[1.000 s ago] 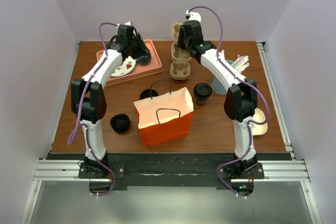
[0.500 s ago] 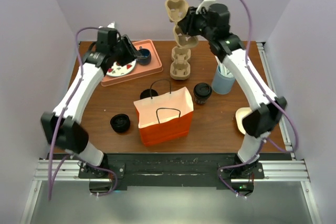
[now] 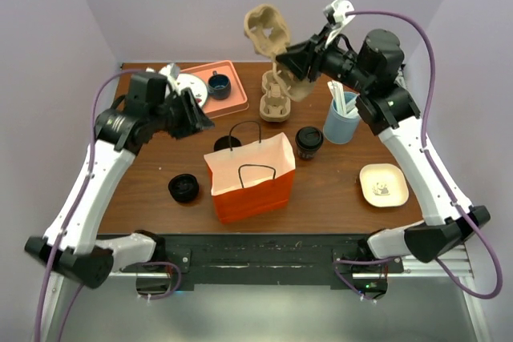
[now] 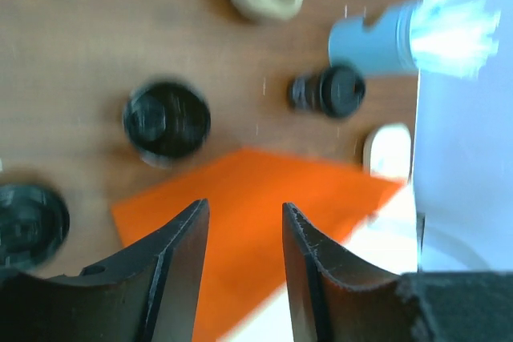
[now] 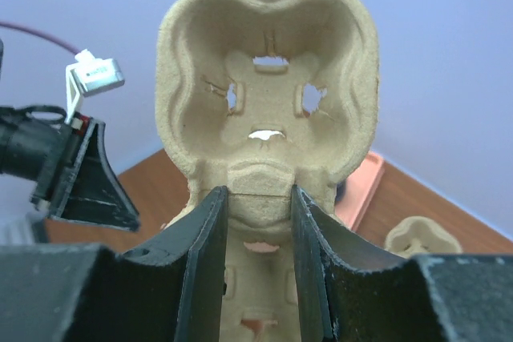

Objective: Pack the takeout coffee

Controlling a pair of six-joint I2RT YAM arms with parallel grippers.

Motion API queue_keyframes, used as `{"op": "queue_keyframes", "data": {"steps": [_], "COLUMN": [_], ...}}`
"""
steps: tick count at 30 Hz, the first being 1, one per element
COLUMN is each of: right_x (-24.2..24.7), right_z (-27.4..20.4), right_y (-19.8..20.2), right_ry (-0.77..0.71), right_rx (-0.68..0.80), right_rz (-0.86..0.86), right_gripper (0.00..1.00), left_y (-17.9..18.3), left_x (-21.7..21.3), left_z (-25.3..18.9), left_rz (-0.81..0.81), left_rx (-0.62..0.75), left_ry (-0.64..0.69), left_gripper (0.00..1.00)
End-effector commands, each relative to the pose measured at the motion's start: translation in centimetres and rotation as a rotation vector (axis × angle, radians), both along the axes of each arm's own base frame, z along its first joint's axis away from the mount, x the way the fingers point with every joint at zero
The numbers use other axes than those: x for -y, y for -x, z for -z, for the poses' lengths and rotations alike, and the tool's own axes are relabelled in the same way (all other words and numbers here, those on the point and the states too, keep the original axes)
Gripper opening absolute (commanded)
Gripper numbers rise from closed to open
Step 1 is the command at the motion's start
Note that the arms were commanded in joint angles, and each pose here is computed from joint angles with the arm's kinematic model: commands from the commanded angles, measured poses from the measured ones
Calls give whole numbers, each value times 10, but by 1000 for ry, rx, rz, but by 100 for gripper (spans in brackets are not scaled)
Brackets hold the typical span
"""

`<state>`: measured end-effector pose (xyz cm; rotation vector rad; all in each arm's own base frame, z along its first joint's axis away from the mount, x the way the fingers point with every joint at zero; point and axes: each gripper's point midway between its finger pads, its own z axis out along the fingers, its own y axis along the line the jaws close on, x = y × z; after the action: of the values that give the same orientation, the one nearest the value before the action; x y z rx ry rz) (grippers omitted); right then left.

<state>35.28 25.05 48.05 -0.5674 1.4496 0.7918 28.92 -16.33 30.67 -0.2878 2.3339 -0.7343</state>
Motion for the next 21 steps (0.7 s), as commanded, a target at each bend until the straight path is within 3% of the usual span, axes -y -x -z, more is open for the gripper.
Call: {"op": "queue_keyframes", "data": {"steps": [1,9,21], "right_x": [-15,-33,-52], "right_z": [-18,-13,-13], "right_y": [49,93,143], "right_ry": [-35,-91,-137], "right_rx": [114,107,90], "right_rz": [-227,-433,-591], "right_gripper": [13,12,12], "left_y": [81,121,111], "left_x": [-1,-7,12], "left_z": [7,13,15], "left_rz": [84,141,210], "left_rx": [-132,-219,-172], "left_ry": [63,55,141], "left_gripper": [46,47,47]}}
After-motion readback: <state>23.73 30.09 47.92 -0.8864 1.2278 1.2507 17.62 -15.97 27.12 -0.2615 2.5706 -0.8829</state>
